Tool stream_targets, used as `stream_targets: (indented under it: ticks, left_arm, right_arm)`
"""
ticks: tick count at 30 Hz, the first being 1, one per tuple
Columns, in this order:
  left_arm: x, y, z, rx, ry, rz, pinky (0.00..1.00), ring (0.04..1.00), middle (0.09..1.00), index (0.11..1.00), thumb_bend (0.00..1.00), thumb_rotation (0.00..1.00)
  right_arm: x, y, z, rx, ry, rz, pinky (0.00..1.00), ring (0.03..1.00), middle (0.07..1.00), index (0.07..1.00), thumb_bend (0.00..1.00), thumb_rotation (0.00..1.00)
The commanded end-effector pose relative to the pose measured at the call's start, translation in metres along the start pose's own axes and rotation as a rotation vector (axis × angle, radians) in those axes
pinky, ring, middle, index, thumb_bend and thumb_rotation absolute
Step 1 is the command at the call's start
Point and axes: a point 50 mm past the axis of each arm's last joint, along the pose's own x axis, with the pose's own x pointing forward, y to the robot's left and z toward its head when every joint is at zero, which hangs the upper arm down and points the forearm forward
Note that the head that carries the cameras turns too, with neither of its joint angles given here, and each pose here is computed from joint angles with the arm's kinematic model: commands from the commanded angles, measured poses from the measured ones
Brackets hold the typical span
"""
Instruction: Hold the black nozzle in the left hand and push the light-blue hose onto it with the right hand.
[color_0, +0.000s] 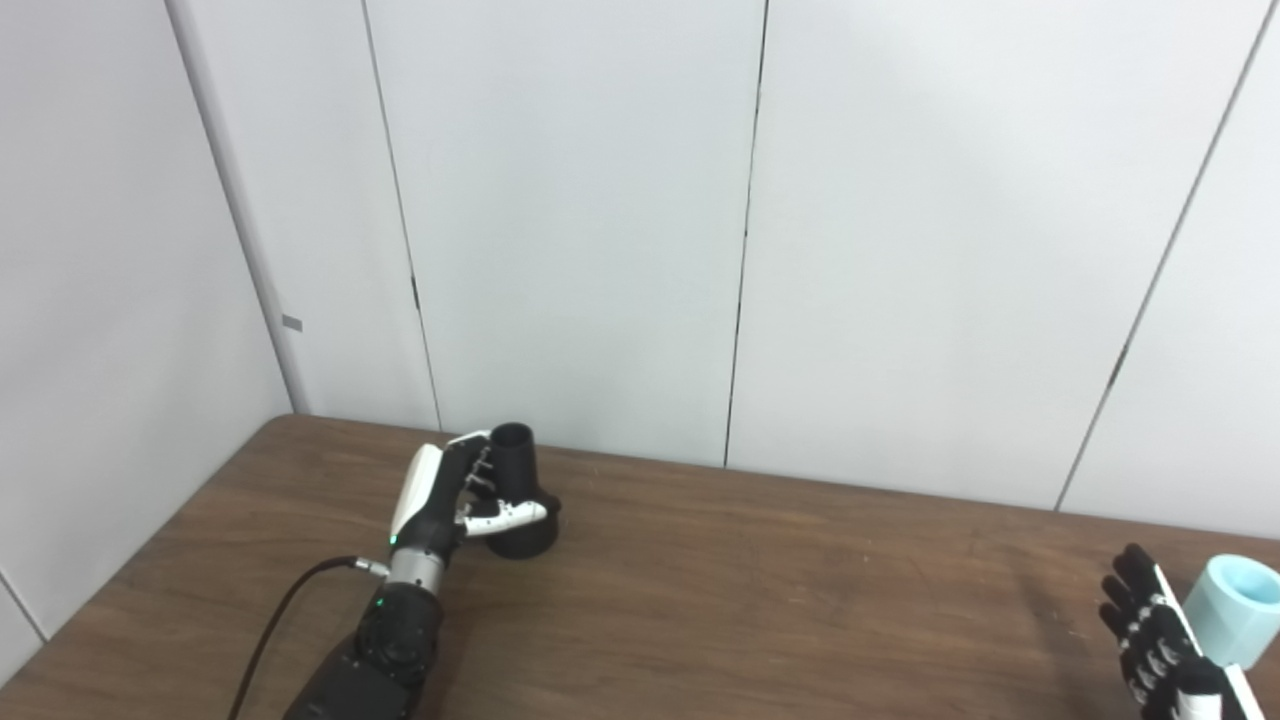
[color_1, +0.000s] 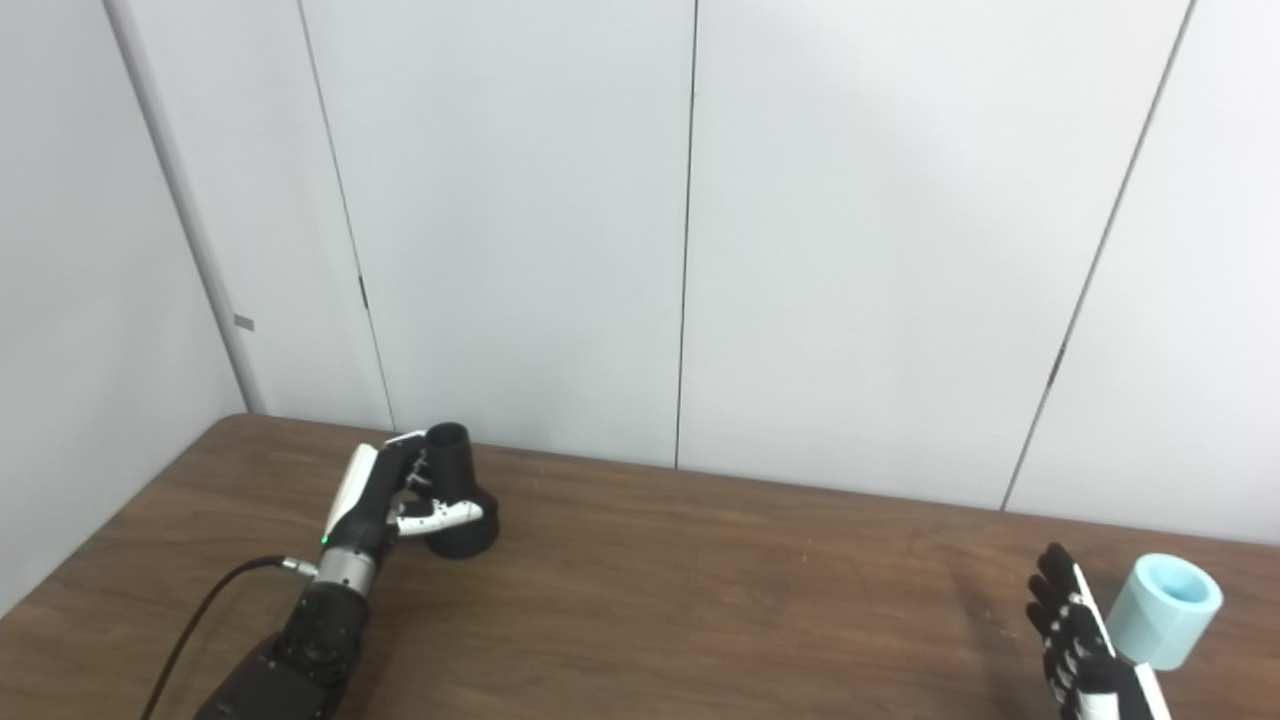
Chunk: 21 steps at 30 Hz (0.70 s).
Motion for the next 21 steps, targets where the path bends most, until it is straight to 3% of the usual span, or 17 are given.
stream_targets:
  ticks: [1, 7, 15, 21]
  left_arm:
    - [-0.022, -0.025, -0.013, 0.052, 0.033, -0.1, 0.41, 0.477, 0.517, 0.491, 0.51, 0.07]
    - [-0.04, -0.052, -0.01, 0.006, 0.007, -0.157, 0.44, 0.496, 0.517, 0.491, 0.51, 0.07]
    - [-0.072, -0.101, -0.003, -0.032, -0.013, -0.26, 0.41, 0.481, 0.513, 0.49, 0.51, 0.07]
    - [-0.087, -0.122, 0.009, -0.066, -0.021, -0.347, 0.41, 0.475, 0.508, 0.49, 0.51, 0.08]
  right_arm:
    - [-0.063, 0.01, -0.053, 0.057, 0.221, -0.037, 0.99, 1.0, 1.0, 0.995, 0.76, 0.99]
    - [-0.061, 0.015, -0.048, 0.064, 0.218, -0.043, 0.98, 1.0, 1.0, 0.994, 0.76, 0.98]
    - [-0.058, 0.033, -0.035, 0.078, 0.211, -0.047, 0.97, 1.0, 1.0, 0.988, 0.73, 0.98]
    - [-0.057, 0.05, -0.025, 0.079, 0.2, -0.042, 0.98, 1.0, 1.0, 0.993, 0.74, 0.98]
